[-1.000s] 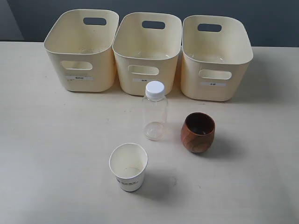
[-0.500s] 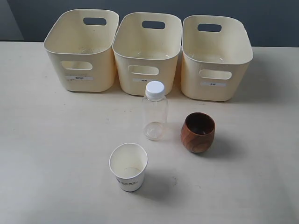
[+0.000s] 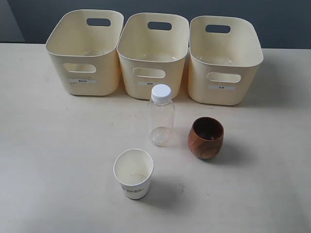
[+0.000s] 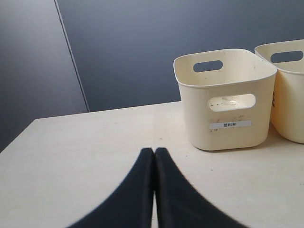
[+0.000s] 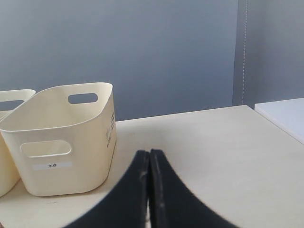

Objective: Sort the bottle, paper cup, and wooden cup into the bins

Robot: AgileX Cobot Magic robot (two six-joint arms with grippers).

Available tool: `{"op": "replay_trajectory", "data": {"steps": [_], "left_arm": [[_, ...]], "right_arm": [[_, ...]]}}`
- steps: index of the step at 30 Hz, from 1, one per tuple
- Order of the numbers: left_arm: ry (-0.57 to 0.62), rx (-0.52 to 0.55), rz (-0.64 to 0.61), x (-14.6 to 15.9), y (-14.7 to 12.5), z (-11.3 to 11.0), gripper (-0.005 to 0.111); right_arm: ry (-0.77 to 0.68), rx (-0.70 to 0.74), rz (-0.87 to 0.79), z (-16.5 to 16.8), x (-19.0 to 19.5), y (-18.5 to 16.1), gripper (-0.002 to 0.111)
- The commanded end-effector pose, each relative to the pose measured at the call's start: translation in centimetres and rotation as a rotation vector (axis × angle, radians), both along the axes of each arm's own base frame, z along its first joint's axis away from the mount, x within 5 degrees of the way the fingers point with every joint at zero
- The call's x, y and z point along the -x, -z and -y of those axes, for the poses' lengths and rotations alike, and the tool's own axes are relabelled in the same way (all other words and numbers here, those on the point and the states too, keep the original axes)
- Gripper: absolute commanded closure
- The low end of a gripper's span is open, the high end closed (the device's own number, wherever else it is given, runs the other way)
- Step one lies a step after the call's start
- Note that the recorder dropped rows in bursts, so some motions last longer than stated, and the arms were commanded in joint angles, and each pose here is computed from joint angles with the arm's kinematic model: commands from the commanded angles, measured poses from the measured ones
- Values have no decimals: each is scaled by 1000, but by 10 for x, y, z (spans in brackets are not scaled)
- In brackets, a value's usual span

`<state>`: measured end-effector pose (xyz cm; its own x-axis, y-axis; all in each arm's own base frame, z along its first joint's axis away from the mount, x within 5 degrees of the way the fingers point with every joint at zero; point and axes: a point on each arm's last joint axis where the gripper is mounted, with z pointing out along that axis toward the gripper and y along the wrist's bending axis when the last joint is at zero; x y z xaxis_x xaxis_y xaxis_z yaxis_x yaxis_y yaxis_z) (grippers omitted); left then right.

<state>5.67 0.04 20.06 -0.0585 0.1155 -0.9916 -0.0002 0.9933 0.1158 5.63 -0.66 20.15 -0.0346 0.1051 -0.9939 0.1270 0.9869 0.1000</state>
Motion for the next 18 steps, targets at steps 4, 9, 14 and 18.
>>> {"op": "replay_trajectory", "data": {"steps": [4,9,14,18], "left_arm": [[-1,1,10,0,0,0,107],[-1,1,10,0,0,0,107],[-1,1,10,0,0,0,107],[-1,1,10,0,0,0,107]], "right_arm": [[5,4,9,0,0,0,109],[14,2,123,1,1,-11,109],[25,-111,238,3,2,-19,109],[31,-298,266,4,2,-19,109]]}}
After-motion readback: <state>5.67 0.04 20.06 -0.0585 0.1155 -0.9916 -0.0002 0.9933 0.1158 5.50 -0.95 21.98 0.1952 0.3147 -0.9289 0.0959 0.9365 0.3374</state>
